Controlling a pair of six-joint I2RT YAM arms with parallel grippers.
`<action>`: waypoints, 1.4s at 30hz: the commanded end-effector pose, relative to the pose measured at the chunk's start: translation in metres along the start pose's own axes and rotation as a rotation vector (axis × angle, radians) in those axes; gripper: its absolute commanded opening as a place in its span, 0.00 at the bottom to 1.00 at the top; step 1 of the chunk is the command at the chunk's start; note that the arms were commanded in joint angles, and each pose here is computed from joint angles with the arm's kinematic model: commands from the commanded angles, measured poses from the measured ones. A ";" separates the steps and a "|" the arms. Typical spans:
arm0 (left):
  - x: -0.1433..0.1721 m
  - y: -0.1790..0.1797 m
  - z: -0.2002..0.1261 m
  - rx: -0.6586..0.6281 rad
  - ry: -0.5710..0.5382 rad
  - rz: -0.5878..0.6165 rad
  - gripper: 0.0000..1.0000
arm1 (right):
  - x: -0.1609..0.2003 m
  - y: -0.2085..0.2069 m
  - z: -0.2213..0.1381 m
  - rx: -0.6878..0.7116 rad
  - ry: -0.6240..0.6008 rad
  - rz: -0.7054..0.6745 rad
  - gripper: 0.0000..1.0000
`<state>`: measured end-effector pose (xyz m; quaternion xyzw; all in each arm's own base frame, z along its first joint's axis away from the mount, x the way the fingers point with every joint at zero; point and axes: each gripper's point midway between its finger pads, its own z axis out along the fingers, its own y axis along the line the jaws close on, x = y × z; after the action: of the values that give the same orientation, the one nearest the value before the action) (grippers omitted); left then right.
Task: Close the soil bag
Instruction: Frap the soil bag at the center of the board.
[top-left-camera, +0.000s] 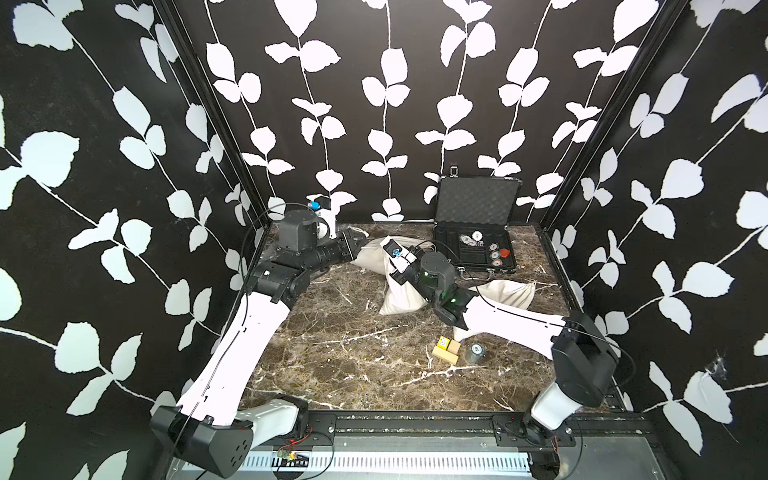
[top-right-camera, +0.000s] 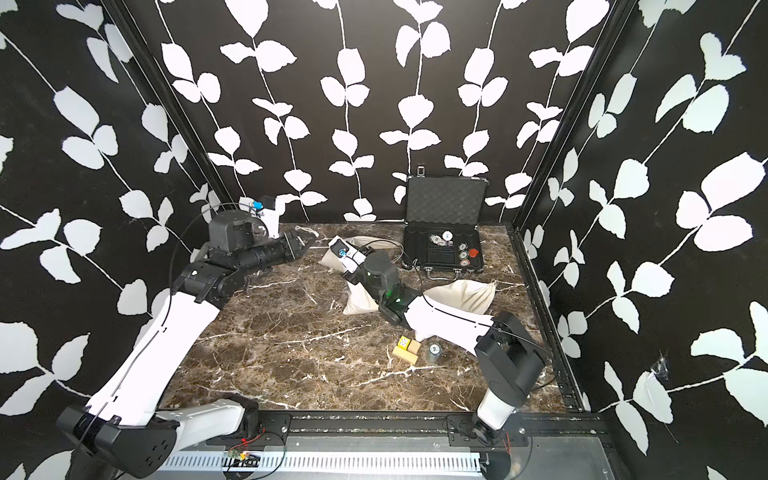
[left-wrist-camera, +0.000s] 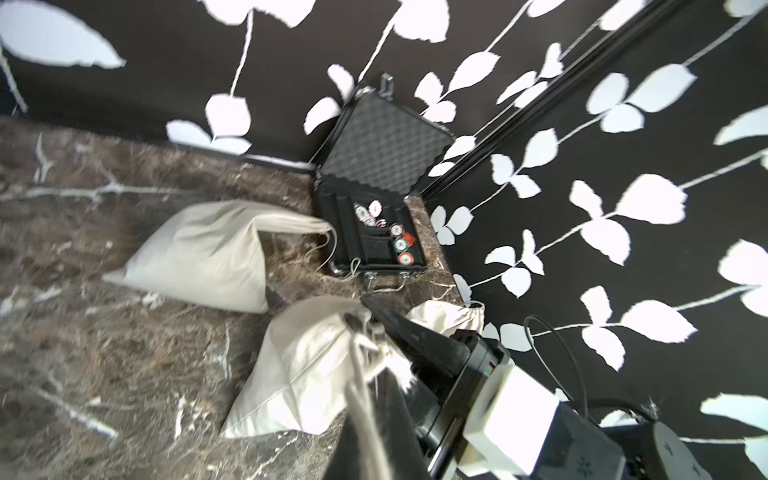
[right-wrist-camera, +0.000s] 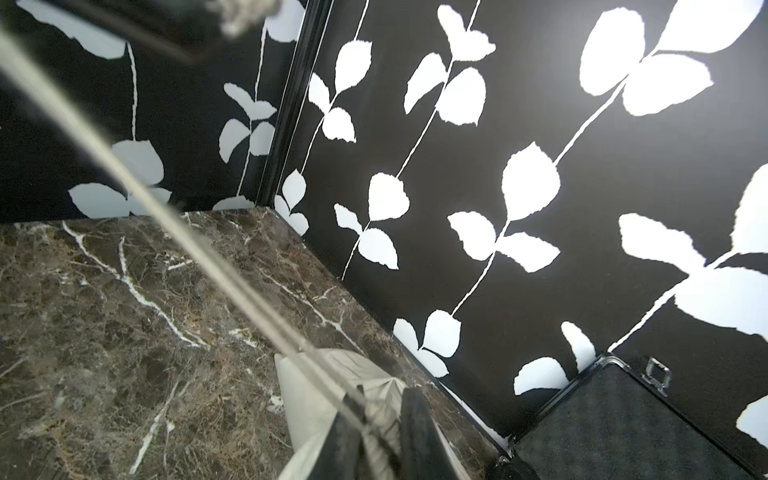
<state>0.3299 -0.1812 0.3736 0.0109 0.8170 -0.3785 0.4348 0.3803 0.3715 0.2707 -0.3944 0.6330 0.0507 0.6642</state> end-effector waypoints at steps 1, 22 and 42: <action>-0.084 -0.063 -0.093 0.140 -0.402 0.124 0.00 | 0.254 -0.086 -0.063 0.313 0.889 -0.191 0.17; -0.074 -0.061 -0.077 0.170 -0.331 0.125 0.00 | 0.234 -0.072 -0.062 0.089 0.808 -0.008 0.23; -0.051 -0.053 -0.038 0.223 -0.228 0.063 0.00 | -0.083 0.031 -0.046 -0.304 -0.109 0.259 0.74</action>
<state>0.3247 -0.1786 0.4376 0.0290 0.7379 -0.4402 0.5109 0.3154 0.3799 0.2920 -0.4232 0.6641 0.1932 0.5853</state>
